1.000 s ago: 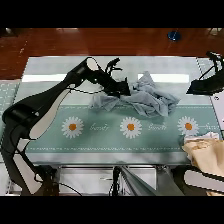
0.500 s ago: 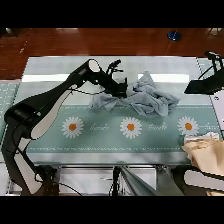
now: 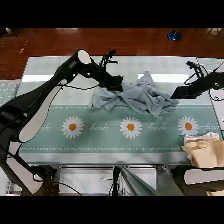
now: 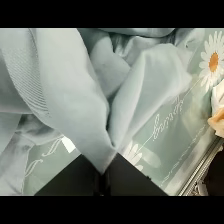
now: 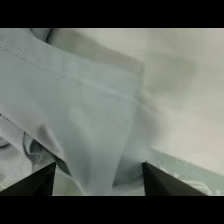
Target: Fold the shirts.
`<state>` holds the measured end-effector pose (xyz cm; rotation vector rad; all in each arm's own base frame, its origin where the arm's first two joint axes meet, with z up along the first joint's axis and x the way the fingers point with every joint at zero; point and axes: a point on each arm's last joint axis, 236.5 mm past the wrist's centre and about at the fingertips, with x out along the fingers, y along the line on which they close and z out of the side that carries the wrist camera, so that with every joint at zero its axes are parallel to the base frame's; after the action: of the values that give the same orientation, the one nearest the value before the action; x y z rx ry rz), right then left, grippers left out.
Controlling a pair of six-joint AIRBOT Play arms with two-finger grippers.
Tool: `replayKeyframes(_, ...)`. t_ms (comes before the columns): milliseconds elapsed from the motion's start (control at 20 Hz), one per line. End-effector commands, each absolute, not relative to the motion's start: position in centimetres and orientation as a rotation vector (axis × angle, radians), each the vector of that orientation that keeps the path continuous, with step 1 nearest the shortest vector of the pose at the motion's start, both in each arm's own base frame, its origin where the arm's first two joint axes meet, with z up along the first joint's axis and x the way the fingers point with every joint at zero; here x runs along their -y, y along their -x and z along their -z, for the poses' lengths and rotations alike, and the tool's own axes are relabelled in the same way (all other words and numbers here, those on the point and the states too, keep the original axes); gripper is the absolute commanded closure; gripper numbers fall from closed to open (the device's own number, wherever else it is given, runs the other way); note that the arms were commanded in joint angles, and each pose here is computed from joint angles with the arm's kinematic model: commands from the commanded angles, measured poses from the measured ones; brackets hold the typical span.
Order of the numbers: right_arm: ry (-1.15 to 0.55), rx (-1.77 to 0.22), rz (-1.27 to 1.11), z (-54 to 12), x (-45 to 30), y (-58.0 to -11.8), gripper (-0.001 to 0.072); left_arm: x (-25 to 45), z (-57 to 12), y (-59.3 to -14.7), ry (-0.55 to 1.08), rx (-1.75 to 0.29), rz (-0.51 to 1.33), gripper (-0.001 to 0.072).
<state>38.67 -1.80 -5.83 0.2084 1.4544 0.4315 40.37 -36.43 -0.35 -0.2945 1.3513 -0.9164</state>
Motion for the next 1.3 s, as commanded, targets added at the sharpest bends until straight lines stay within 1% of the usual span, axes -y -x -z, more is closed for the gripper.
replayKeyframes(0,-0.226,-1.495,-0.501,8.1,-0.1,-38.5,0.0144,36.2,-0.1,-40.4,0.294,-1.349,0.920,0.0679)
replayKeyframes(50,-0.227,-1.517,-0.515,9.0,-0.9,-38.4,0.0162,36.2,0.0,-40.3,0.294,-1.351,0.920,0.0678)
replayKeyframes(100,-0.221,-1.538,-0.534,9.7,-1.7,-38.2,0.0362,36.2,-0.1,-40.3,0.294,-1.351,0.920,0.0678)
replayKeyframes(150,-0.204,-1.559,-0.549,10.3,-2.4,-38.0,0.0696,36.1,-0.2,-40.4,0.295,-1.348,0.920,0.0679)
replayKeyframes(250,-0.193,-1.550,-0.572,9.7,-3.5,-38.0,0.0689,35.8,-1.4,-40.7,0.297,-1.322,0.921,0.0678)
replayKeyframes(300,-0.194,-1.513,-0.574,8.6,-3.7,-38.5,0.0689,35.3,-2.9,-41.0,0.289,-1.284,0.929,0.0679)
replayKeyframes(400,-0.185,-1.380,-0.544,4.7,-3.4,-40.4,0.0689,33.9,-6.9,-41.7,0.277,-1.184,0.938,0.0680)
replayKeyframes(500,-0.147,-1.210,-0.504,-1.3,-2.4,-42.3,0.0689,31.5,-12.9,-42.3,0.268,-1.043,0.934,0.0680)
replayKeyframes(650,-0.109,-0.905,-0.468,-13.9,-2.0,-43.6,0.0690,27.0,-23.7,-41.0,0.230,-0.777,0.913,0.0680)
replayKeyframes(800,-0.077,-0.575,-0.434,-27.6,-3.4,-41.6,0.0690,22.9,-35.3,-36.1,0.157,-0.456,0.880,0.0680)
replayKeyframes(900,-0.020,-0.327,-0.403,-36.8,-4.4,-38.3,0.0690,21.2,-42.1,-31.1,0.106,-0.238,0.862,0.0680)
replayKeyframes(950,-0.001,-0.234,-0.381,-40.3,-4.6,-36.4,0.0690,20.4,-44.8,-28.6,0.096,-0.149,0.850,0.0680)
replayKeyframes(1100,0.015,-0.035,-0.302,-48.2,-5.1,-29.8,0.0690,17.4,-50.8,-21.2,0.037,0.084,0.779,0.0681)
replayKeyframes(1150,-0.001,0.007,-0.298,-49.9,-5.5,-27.8,0.0690,16.6,-51.9,-18.8,0.022,0.134,0.764,0.0681)
replayKeyframes(1250,-0.039,0.062,-0.310,-52.1,-6.7,-24.2,0.0690,16.0,-53.0,-14.6,0.062,0.169,0.777,0.0681)
